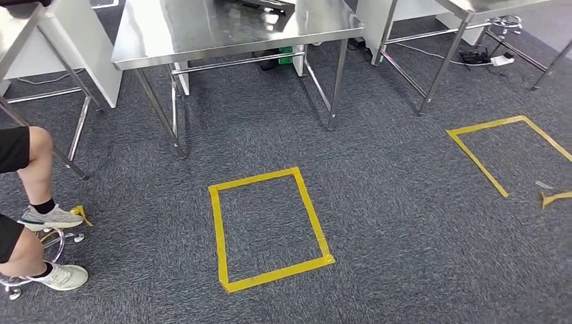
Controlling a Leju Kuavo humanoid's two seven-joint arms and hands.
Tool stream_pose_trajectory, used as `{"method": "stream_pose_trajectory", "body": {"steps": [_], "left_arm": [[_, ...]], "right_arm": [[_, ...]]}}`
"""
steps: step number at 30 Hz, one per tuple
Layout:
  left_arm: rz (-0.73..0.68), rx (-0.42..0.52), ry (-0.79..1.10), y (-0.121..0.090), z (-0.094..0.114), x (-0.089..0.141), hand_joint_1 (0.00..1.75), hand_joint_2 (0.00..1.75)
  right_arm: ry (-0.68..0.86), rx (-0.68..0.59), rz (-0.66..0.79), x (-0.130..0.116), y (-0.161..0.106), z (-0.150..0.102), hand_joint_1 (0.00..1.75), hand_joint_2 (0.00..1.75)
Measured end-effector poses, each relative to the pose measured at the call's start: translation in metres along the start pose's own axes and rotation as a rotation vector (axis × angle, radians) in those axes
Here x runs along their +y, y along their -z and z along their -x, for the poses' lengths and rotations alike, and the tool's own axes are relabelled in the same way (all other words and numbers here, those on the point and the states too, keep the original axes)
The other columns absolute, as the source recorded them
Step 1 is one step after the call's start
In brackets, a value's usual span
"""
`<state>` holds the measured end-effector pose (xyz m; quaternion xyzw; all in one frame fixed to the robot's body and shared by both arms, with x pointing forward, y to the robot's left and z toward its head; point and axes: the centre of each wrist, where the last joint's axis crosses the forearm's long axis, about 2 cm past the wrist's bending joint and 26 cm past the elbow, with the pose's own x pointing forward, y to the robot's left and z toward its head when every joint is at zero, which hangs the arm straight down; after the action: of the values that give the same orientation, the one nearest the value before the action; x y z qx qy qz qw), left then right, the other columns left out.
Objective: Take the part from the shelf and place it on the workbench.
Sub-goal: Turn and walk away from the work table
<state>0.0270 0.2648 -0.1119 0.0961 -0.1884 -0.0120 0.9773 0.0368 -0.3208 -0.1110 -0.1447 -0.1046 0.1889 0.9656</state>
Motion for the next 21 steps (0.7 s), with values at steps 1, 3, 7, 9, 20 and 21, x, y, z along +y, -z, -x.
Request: {"method": "stream_pose_trajectory", "body": {"steps": [1,3,7,9,20,21], "left_arm": [[0.000,0.003,0.000,-0.0004,0.0013,0.0001,0.00,0.00],[-0.002,0.005,0.001,-0.0007,0.0029,0.0007,0.00,0.00],[-0.005,0.005,0.003,-0.0005,0.0032,0.0019,0.00,0.00],[-0.005,0.002,0.003,-0.0003,0.0030,0.0026,0.00,0.00],[0.031,-0.024,0.015,0.0006,0.0021,0.0042,0.00,0.00],[0.029,-0.027,0.017,0.0007,0.0018,0.0044,0.00,0.00]], "right_arm": [[-0.001,-0.001,0.000,0.0001,0.0000,0.0002,0.00,0.00],[-0.004,0.000,-0.002,0.0010,-0.0004,0.0016,0.00,0.00],[-0.006,0.000,-0.005,0.0025,-0.0007,0.0016,0.00,0.00],[-0.006,-0.003,-0.006,0.0030,-0.0008,0.0002,0.00,0.00],[-0.014,0.004,-0.006,0.0026,-0.0009,0.0030,0.00,0.00],[-0.015,0.004,-0.006,0.0025,-0.0008,0.0026,0.00,0.00]]}}
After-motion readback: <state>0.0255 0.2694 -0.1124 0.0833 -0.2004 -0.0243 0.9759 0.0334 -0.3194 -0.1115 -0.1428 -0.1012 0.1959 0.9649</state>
